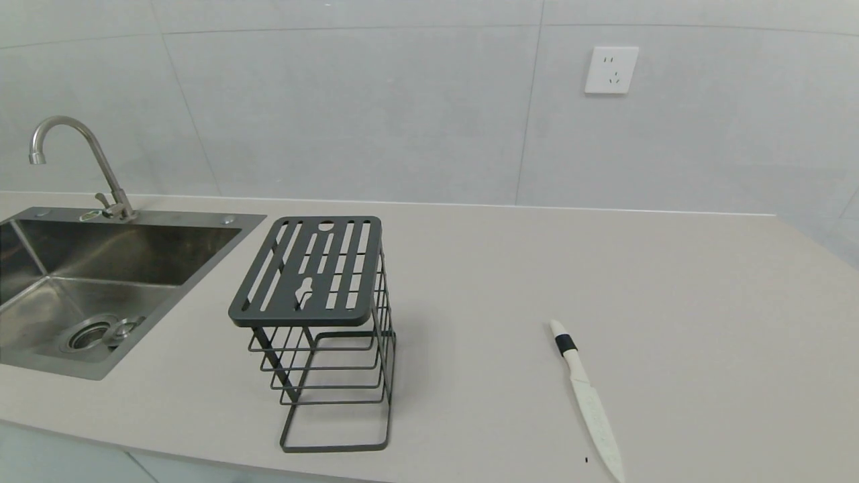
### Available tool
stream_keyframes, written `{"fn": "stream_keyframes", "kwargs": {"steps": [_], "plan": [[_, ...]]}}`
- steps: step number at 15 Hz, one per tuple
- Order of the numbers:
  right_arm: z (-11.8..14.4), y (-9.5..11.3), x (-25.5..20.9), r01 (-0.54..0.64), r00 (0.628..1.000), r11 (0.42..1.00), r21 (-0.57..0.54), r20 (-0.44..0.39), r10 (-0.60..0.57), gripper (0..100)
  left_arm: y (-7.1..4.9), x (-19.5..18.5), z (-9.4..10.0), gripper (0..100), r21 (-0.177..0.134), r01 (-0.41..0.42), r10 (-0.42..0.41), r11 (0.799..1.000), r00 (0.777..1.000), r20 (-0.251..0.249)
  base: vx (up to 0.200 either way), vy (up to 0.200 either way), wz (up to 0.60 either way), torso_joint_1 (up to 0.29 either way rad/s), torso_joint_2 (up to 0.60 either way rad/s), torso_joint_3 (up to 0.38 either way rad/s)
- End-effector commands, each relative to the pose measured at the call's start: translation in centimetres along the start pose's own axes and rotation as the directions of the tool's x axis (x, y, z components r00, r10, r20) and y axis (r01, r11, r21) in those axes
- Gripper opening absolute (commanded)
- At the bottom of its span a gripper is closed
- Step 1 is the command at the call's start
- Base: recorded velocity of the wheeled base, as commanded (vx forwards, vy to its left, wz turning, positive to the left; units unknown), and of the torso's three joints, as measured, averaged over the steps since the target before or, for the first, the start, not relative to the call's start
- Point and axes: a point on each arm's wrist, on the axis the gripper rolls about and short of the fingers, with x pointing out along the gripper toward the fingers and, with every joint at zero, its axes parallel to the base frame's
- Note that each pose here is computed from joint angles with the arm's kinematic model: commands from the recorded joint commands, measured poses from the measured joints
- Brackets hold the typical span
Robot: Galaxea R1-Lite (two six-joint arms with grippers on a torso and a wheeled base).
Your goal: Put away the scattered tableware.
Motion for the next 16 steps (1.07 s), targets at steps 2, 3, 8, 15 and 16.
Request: {"fn": "stream_keyframes", "kwargs": {"steps": [2, 3, 8, 15, 16], "plan": [[0.0, 0.0, 0.01, 0.0, 1.0, 1.0, 0.0, -0.001, 0.0, 100, 0.0, 0.01, 0.02, 100, 0.0, 0.0, 0.0, 1.0, 1.0, 0.0, 0.0, 0.0, 0.0, 0.112, -0.23, -0.132], [0.0, 0.0, 0.01, 0.0, 1.0, 1.0, 0.0, -0.001, 0.0, 100, 0.0, 0.01, 0.02, 100, 0.0, 0.0, 0.0, 1.0, 1.0, 0.0, 0.0, 0.0, 0.0, 0.163, -0.43, -0.261], [0.0, 0.0, 0.01, 0.0, 1.0, 1.0, 0.0, -0.001, 0.0, 100, 0.0, 0.01, 0.02, 100, 0.0, 0.0, 0.0, 1.0, 1.0, 0.0, 0.0, 0.0, 0.0, 0.203, -0.53, -0.323], [0.0, 0.0, 0.01, 0.0, 1.0, 1.0, 0.0, -0.001, 0.0, 100, 0.0, 0.01, 0.02, 100, 0.0, 0.0, 0.0, 1.0, 1.0, 0.0, 0.0, 0.0, -0.26, 0.087, -0.21, -0.124], [0.0, 0.0, 0.01, 0.0, 1.0, 1.0, 0.0, -0.001, 0.0, 100, 0.0, 0.0, 0.02, 100, 0.0, 0.0, 0.0, 1.0, 1.0, 0.002, 0.0, 0.0, 0.0, 0.0, 0.0, 0.0]]}}
